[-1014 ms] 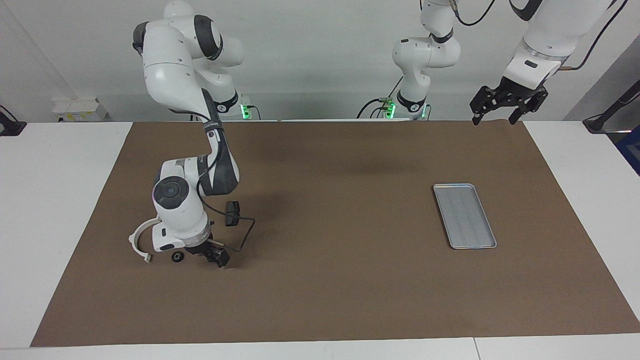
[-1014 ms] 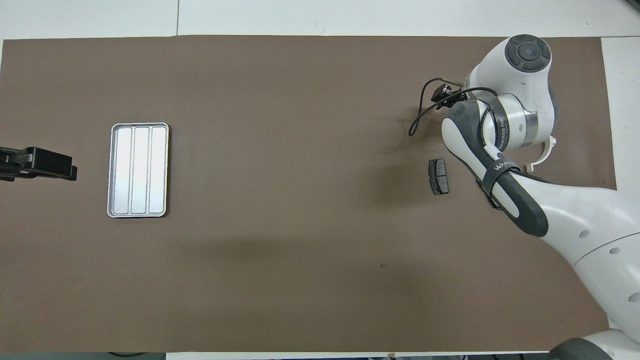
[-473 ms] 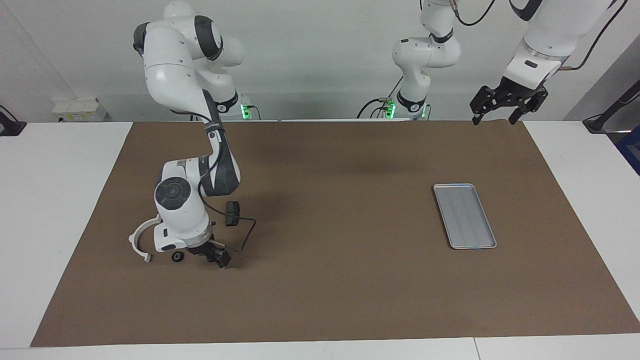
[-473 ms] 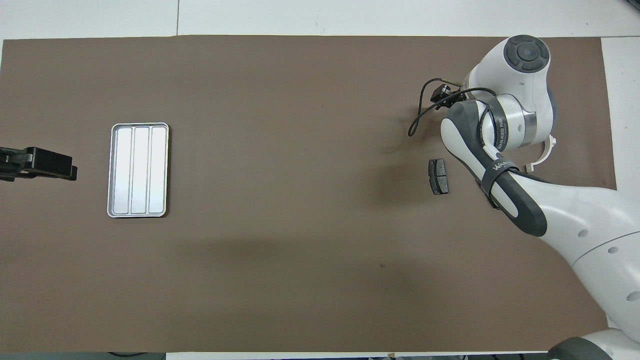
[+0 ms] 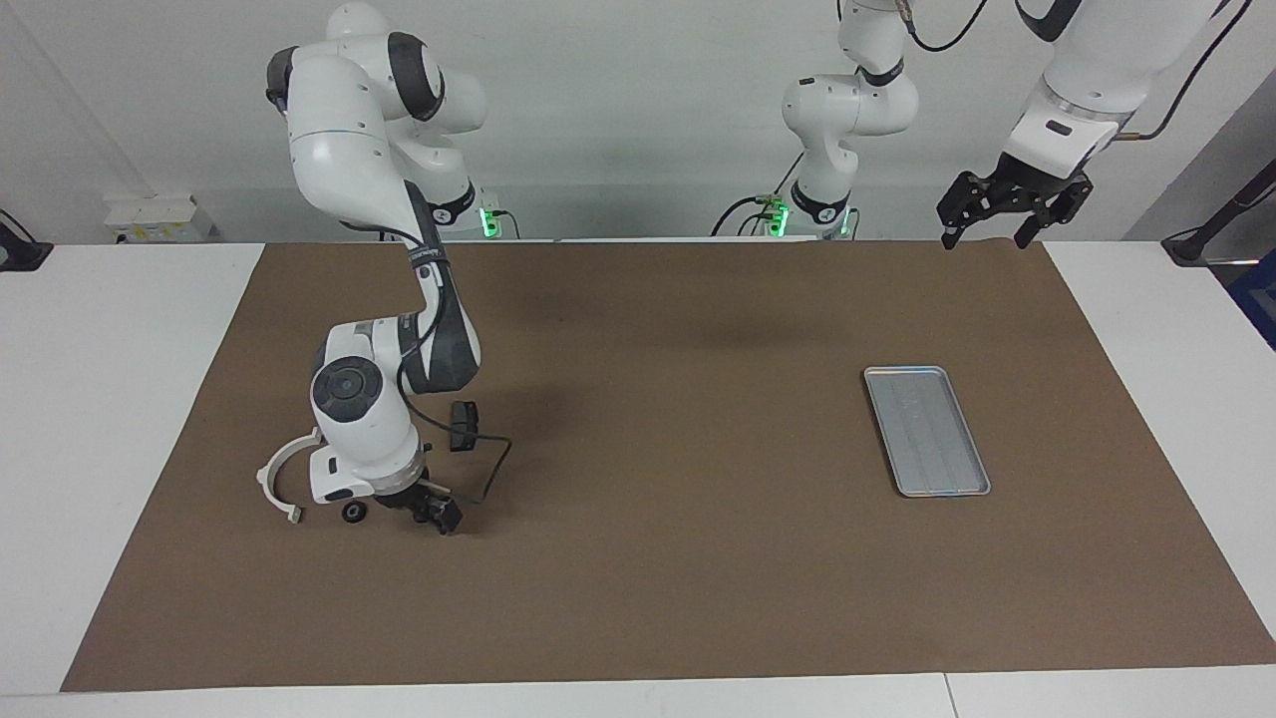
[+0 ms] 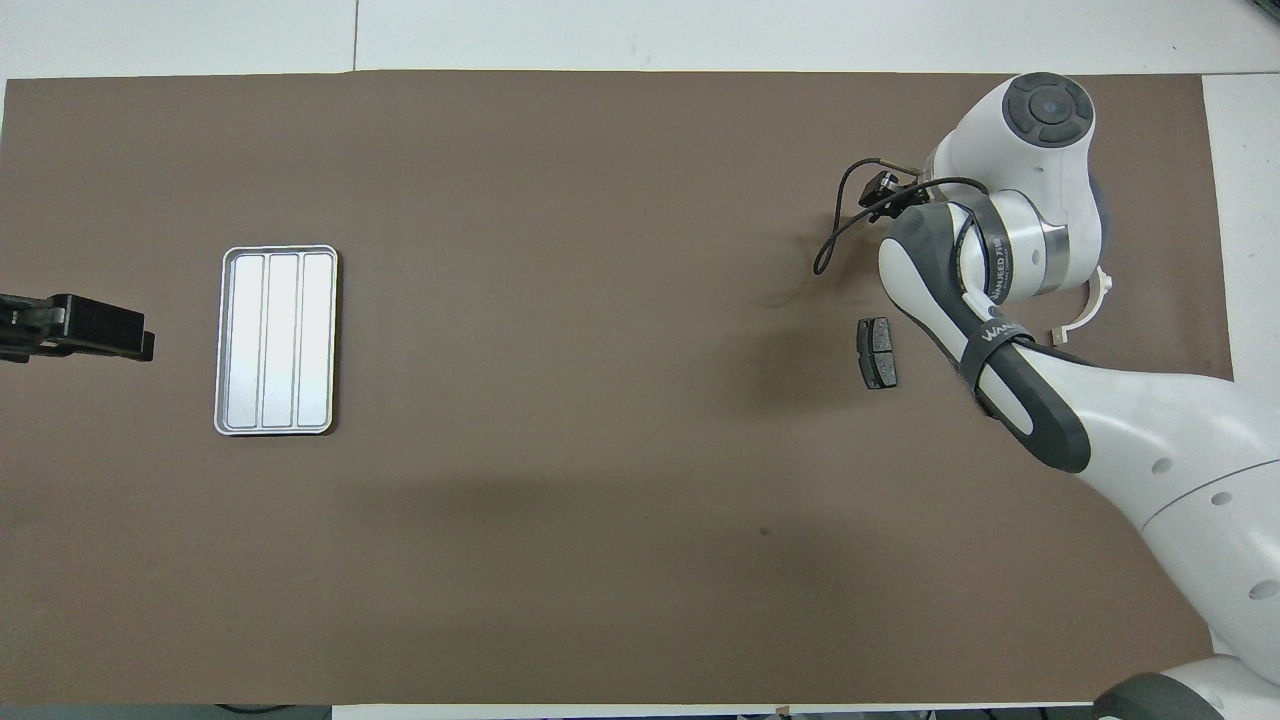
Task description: Pick bearing gear from pile to tray
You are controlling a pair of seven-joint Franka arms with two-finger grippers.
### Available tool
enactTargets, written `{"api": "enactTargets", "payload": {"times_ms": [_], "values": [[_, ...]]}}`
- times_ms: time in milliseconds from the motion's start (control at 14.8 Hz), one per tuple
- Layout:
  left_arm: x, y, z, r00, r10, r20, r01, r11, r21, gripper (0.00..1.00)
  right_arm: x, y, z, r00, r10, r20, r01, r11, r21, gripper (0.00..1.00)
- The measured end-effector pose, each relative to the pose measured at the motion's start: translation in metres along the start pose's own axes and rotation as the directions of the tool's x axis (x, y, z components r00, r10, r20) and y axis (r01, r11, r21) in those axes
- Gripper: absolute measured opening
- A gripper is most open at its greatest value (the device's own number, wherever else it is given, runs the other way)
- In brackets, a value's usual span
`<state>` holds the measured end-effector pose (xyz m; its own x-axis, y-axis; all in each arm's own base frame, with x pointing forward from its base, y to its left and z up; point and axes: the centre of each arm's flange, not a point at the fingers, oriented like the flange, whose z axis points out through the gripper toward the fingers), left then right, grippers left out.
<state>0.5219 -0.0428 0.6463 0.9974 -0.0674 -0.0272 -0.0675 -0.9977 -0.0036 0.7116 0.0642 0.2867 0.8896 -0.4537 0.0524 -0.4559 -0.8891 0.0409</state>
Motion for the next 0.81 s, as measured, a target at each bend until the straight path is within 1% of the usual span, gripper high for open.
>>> {"api": "enactTargets", "payload": {"times_ms": [68,203,338,405,608,676,811], "values": [[0.0,0.0,0.0,1.0,0.0,0.0,0.0,1.0,0.0,1.0,0.0,0.0,0.0001,1.0,0.0,0.0,0.0,1.0,0.0,0.97],[0.0,0.0,0.0,1.0,0.0,0.0,0.0,1.0,0.0,1.0,-0.0001,0.0,0.0002,1.0,0.0,0.0,0.0,1.0,0.0,1.0],[0.0,0.0,0.0,1.0,0.0,0.0,0.0,1.0,0.0,1.0,-0.0005,0.0001,0.0015,1.0,0.0,0.002,0.0,1.0,-0.001,1.0],[0.0,0.0,0.0,1.0,0.0,0.0,0.0,1.0,0.0,1.0,-0.0007,0.0002,0.0021,1.0,0.0,0.003,0.0,1.0,-0.001,0.92],[0.0,0.0,0.0,1.0,0.0,0.0,0.0,1.0,0.0,1.0,-0.0011,0.0002,0.0036,1.0,0.0,0.004,0.0,1.0,-0.002,0.9],[0.0,0.0,0.0,1.0,0.0,0.0,0.0,1.0,0.0,1.0,-0.001,0.0002,0.0036,1.0,0.0,0.004,0.0,1.0,-0.002,0.81],[0.0,0.0,0.0,1.0,0.0,0.0,0.0,1.0,0.0,1.0,-0.001,0.0002,0.0036,1.0,0.0,0.004,0.0,1.0,-0.002,0.79]]}}
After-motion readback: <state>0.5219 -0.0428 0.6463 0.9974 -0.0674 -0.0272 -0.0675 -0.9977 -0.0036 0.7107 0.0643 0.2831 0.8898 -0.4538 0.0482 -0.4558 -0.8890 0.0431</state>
